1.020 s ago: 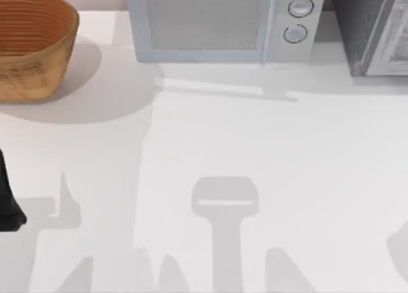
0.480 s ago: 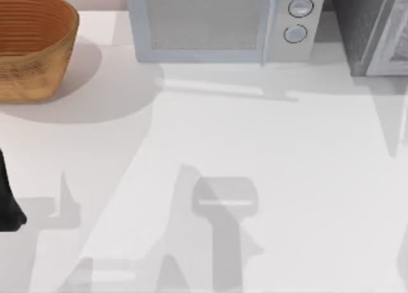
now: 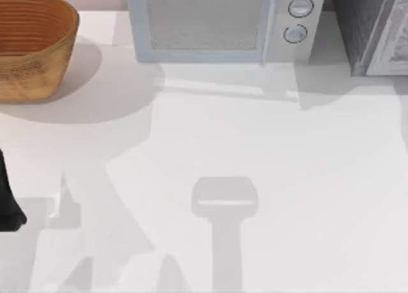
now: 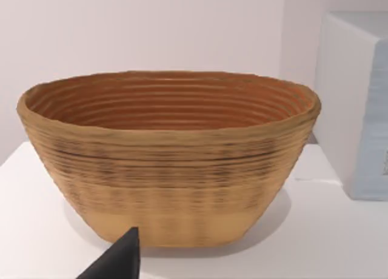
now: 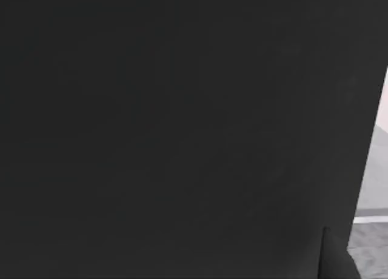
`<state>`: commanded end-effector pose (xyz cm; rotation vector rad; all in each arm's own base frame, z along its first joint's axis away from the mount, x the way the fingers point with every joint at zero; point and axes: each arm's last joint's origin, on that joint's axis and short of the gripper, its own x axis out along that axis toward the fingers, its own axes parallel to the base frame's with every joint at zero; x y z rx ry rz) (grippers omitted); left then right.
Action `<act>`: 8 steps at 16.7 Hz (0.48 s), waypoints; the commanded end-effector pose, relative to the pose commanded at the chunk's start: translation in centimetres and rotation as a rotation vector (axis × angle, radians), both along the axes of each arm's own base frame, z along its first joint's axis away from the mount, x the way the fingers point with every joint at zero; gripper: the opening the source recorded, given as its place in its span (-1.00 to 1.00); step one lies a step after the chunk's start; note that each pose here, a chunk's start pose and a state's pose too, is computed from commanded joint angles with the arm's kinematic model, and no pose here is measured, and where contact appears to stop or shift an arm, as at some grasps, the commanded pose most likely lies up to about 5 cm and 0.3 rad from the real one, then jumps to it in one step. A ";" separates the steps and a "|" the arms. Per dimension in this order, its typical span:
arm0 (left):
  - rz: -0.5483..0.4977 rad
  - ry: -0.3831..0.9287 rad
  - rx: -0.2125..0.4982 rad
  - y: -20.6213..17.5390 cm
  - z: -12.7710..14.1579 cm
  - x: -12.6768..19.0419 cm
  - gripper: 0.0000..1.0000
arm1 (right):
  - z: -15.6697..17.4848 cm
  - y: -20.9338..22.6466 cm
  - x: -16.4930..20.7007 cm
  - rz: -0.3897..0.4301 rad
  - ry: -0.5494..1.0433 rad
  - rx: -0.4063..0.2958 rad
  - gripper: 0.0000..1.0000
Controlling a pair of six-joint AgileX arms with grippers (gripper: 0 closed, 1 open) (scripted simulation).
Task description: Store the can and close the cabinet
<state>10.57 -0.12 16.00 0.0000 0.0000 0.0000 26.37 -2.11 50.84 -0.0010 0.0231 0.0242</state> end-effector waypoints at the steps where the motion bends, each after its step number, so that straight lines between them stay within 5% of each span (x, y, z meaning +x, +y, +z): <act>1: 0.000 0.000 0.000 0.0 0.0 0.0 1.00 | 0.0 1.3 0.1 0.002 0.002 -0.002 1.00; 8: 0.000 0.000 0.000 0.0 0.0 0.0 1.00 | 0.1 10.7 -2.4 -0.012 -0.010 -0.010 1.00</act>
